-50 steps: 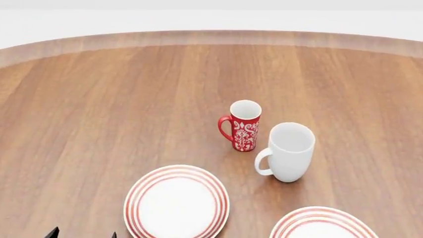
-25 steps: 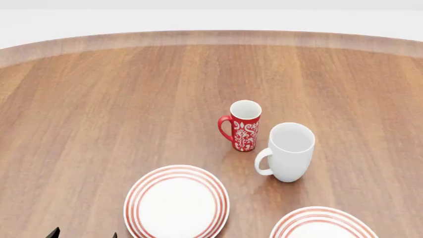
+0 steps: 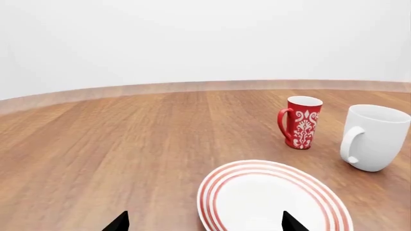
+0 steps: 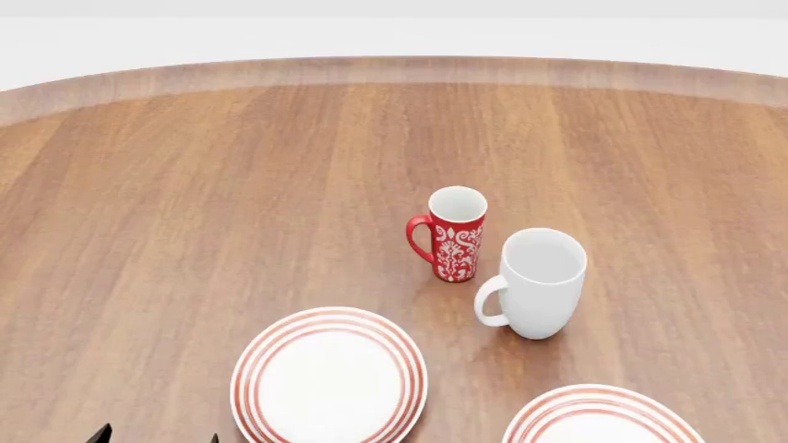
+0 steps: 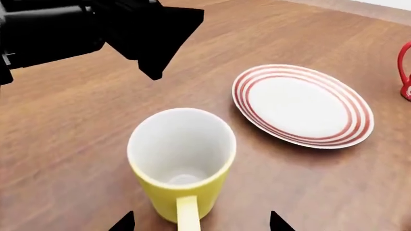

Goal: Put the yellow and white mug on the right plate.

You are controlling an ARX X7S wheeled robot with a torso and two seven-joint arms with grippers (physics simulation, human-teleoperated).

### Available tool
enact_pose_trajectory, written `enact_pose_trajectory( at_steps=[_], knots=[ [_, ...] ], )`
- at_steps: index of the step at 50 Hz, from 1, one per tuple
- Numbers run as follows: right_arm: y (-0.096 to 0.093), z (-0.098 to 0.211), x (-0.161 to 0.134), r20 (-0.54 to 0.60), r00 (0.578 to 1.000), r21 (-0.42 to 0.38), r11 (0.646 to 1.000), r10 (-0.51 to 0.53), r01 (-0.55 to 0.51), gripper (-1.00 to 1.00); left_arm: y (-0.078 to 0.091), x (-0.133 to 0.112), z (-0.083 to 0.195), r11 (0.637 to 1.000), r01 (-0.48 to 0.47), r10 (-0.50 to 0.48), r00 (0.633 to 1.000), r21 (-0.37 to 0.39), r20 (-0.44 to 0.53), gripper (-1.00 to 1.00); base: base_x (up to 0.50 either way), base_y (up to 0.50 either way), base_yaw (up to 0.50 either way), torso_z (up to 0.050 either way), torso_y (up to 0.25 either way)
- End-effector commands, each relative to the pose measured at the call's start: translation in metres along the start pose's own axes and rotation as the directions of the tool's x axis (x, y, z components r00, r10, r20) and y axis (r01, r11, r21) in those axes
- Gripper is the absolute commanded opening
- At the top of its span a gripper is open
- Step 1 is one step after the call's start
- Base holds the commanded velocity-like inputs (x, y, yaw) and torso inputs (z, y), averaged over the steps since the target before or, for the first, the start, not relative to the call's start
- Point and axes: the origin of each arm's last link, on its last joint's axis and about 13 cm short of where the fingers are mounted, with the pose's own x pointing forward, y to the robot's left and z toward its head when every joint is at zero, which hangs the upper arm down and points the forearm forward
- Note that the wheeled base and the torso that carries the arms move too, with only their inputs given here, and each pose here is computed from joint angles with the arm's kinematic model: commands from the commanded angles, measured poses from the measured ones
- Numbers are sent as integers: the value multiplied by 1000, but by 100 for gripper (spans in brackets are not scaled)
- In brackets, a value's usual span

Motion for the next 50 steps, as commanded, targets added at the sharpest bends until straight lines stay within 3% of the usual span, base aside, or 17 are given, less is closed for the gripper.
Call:
enact_pose_trajectory(
  at_steps=[1, 12, 37, 50],
  knots=[
    [1, -2, 5, -23, 1000, -27, 1000, 4, -4, 100, -1, 0, 0, 1000, 6, -6, 1000, -2, -2, 100, 0, 0, 0, 0, 0],
    [3, -5, 12, -36, 999, -72, 997, 17, -20, 100, 0, 0, 0, 1000, 5, -5, 1000, 1, -4, 100, 0, 0, 0, 0, 0],
    [-9, -14, 32, -82, 996, -89, 996, 21, -28, 100, -1, 1, -2, 1000, 8, -8, 1000, 2, -7, 100, 0, 0, 0, 0, 0],
    [-3, -22, 40, -104, 993, -85, 994, 61, -70, 100, 0, 1, -2, 1000, 7, -7, 1000, 1, -7, 100, 0, 0, 0, 0, 0]
  ],
)
